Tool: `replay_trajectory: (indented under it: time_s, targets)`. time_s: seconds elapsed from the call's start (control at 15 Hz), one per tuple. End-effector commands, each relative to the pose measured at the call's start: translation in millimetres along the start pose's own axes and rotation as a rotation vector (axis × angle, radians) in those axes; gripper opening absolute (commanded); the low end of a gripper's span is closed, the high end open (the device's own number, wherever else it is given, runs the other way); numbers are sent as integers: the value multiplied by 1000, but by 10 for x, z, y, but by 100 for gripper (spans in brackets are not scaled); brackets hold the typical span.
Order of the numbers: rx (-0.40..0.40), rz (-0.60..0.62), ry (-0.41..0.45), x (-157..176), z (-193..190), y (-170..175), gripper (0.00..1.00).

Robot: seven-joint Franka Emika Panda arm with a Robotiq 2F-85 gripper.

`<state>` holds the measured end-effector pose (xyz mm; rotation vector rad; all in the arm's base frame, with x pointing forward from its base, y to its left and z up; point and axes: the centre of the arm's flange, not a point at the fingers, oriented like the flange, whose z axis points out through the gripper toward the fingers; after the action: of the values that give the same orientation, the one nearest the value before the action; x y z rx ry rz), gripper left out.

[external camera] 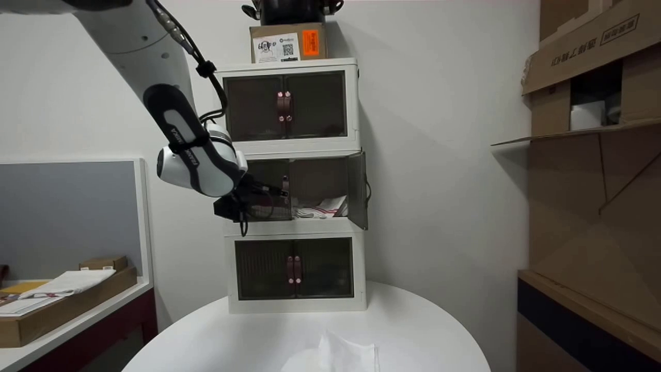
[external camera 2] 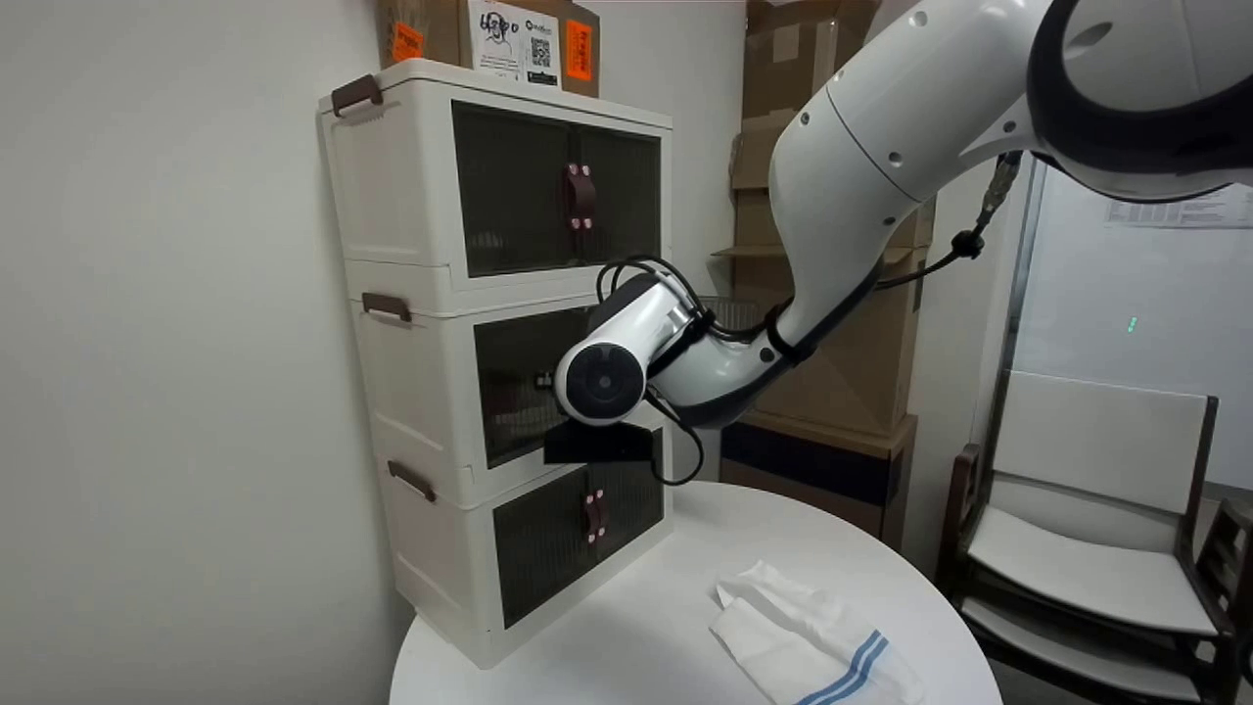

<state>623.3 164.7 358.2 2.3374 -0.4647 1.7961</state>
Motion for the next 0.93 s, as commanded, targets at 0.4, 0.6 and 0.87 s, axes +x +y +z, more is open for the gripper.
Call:
replay_trajectory:
  time_s: [0.4, 0.6, 0.87]
  targets:
    - [-21, 34, 57, 150, 316, 92, 100]
    - [-38, 41, 66, 228, 412, 159, 99]
    - [-42, 44, 57, 238, 408, 222, 63]
